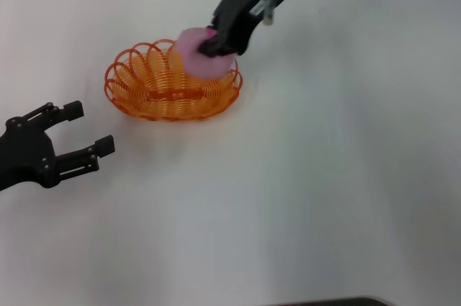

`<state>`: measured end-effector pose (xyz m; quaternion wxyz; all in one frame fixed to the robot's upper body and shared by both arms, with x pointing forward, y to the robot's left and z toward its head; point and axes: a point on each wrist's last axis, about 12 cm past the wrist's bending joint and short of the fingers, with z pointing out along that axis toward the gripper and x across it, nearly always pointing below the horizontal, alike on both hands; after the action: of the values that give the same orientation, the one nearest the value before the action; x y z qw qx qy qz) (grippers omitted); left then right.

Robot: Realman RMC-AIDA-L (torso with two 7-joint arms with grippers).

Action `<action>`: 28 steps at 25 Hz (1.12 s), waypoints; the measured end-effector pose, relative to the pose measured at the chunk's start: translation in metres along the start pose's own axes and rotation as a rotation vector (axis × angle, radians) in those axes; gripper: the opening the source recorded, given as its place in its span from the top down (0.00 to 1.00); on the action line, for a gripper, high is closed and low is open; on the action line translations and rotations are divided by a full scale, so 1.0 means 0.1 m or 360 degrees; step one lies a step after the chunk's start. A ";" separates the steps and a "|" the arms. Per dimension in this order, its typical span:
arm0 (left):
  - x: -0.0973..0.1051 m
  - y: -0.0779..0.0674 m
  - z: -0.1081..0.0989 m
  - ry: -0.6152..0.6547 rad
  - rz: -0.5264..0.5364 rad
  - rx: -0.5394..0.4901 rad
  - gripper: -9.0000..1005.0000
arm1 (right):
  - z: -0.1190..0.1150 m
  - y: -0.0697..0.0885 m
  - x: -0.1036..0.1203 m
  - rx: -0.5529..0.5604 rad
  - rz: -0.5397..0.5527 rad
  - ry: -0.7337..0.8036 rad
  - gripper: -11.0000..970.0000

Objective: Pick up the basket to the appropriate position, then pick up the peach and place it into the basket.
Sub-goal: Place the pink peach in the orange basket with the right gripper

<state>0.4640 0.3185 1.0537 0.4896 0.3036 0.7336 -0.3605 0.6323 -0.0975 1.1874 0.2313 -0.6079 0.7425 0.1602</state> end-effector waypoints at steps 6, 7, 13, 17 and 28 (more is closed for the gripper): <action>0.01 -0.01 0.01 -0.0005 -0.0013 0.0007 0.12 | 0.33 0.06 0.16 0.0021 0.0011 -0.0238 0.81; 0.01 -0.01 0.01 -0.0005 -0.0013 0.0007 0.12 | 0.37 0.07 0.19 0.0030 0.0018 -0.0280 0.81; 0.01 0.00 0.01 -0.0003 -0.0015 0.0003 0.12 | 0.54 0.14 0.36 0.0034 0.0045 -0.0438 0.81; 0.01 0.00 0.01 -0.0002 -0.0012 0.0003 0.12 | 0.59 0.16 0.41 0.0041 0.0061 -0.0459 0.81; 0.00 0.02 0.02 0.0000 -0.0005 -0.0001 0.12 | 0.62 0.17 0.43 0.0040 0.0100 -0.0485 0.70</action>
<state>0.4665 0.3175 1.0531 0.4892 0.3024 0.7340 -0.3611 0.6187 -0.0975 1.1119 0.3437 -0.5501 0.7194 0.2482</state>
